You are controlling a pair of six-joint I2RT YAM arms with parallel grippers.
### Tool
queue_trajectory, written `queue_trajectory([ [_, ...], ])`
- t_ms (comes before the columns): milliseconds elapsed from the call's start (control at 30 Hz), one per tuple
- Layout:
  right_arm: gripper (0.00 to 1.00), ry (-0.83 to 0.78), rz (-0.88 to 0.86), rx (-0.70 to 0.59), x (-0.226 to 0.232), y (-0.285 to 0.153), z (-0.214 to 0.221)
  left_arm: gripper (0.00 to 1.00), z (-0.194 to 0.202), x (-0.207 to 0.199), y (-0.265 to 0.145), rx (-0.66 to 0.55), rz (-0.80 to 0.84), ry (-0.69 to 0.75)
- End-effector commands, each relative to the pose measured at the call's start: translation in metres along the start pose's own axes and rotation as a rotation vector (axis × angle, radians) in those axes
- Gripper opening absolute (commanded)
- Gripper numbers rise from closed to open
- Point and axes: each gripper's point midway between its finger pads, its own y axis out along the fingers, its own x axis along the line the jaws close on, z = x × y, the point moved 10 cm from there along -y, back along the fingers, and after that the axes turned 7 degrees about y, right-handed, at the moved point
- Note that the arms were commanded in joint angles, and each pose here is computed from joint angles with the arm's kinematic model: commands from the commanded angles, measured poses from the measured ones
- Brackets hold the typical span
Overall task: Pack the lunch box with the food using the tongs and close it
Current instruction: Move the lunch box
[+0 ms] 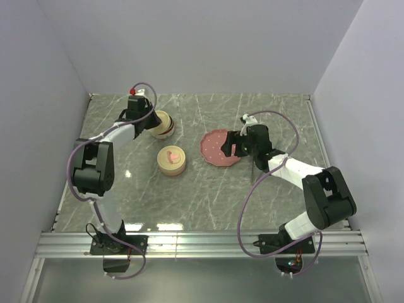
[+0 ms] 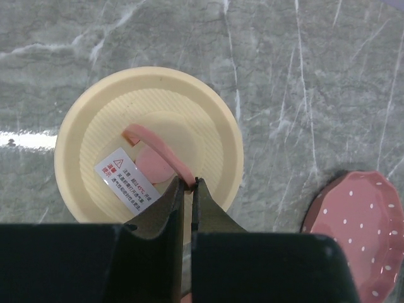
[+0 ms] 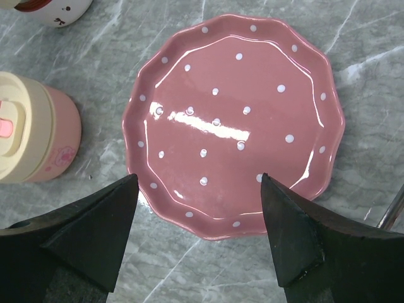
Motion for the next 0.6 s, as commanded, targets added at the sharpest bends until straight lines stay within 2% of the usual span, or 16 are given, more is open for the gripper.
queue_trajectory([
  [0,0.85,-0.021,-0.010,-0.047,0.005,-0.002,-0.009,0.00,-0.017,-0.008,0.005,-0.046,0.042,0.015],
  [367,0.85,-0.022,-0.002,-0.043,0.003,0.000,-0.009,0.00,-0.014,-0.017,0.020,-0.007,0.026,0.044],
  [567,0.85,-0.024,-0.001,-0.040,0.003,0.002,-0.009,0.00,0.003,-0.017,0.017,0.018,0.014,0.038],
])
